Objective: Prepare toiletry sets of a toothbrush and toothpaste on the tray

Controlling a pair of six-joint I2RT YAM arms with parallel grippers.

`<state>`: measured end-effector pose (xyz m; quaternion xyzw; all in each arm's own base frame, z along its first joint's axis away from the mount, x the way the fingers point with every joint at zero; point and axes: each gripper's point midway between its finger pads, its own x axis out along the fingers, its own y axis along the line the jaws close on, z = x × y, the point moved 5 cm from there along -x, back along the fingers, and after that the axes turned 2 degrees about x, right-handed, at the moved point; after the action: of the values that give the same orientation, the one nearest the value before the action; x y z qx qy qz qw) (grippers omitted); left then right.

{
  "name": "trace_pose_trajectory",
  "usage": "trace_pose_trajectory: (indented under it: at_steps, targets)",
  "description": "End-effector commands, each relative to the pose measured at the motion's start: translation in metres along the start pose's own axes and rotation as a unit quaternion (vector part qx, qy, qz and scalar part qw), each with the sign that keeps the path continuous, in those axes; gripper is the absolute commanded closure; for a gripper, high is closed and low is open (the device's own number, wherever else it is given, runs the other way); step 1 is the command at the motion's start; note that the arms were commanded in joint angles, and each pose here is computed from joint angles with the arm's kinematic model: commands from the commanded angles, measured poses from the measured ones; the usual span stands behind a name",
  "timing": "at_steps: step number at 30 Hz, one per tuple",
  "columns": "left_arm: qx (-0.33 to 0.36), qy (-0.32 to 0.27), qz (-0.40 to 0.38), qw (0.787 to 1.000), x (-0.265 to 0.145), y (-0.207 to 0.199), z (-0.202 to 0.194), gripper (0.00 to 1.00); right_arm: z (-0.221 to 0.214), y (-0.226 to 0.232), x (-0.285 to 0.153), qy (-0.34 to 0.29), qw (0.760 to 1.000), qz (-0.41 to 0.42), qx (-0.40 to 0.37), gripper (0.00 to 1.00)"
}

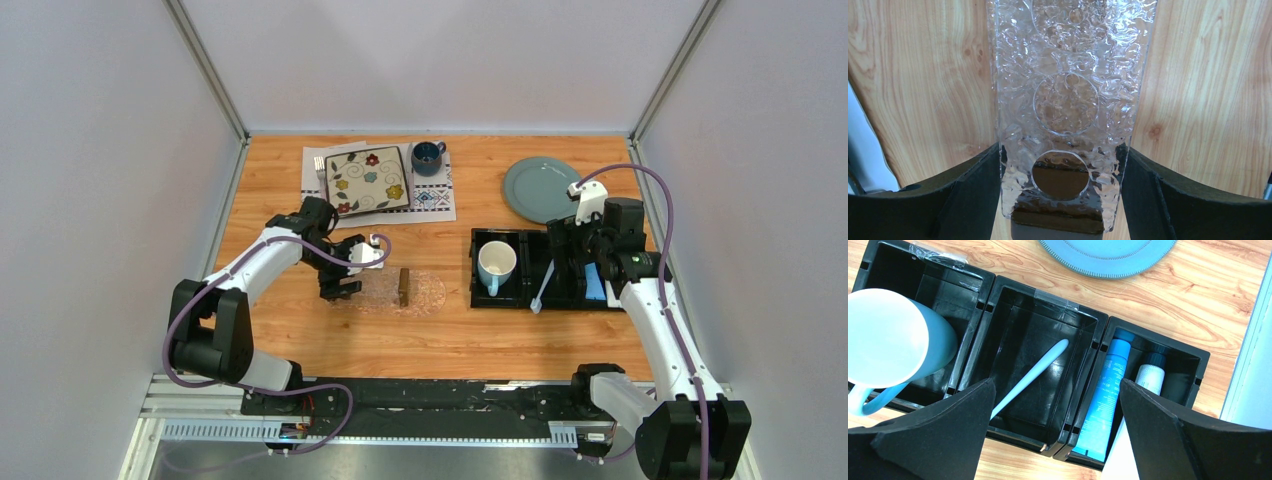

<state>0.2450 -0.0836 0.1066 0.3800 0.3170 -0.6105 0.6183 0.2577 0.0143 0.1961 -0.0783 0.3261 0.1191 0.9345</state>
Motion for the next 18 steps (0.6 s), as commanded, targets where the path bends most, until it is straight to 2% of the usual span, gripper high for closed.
trace_pose_trajectory:
  at_steps: [1, 9, 15, 18]
  targets:
    - [0.023, -0.002, -0.013, 1.000, -0.0085, 0.0004, 0.0052, 0.52, 0.0082, -0.0022, -0.0034, -0.019, 1.000, -0.007, -0.009, 0.00]
    - [0.023, 0.002, -0.014, 1.000, -0.0082, 0.0011, 0.0047, 0.44, 0.0084, -0.0024, -0.0033, -0.020, 1.000, -0.008, -0.010, 0.00]
    - [0.023, 0.006, -0.002, 1.000, -0.0051, 0.0015, 0.0032, 0.25, 0.0087, -0.0028, -0.0041, -0.021, 1.000, -0.009, -0.009, 0.00]
    - [0.023, 0.008, -0.004, 1.000, -0.0050, 0.0022, 0.0031, 0.21, 0.0085, -0.0023, -0.0041, -0.021, 1.000, -0.008, -0.010, 0.00]
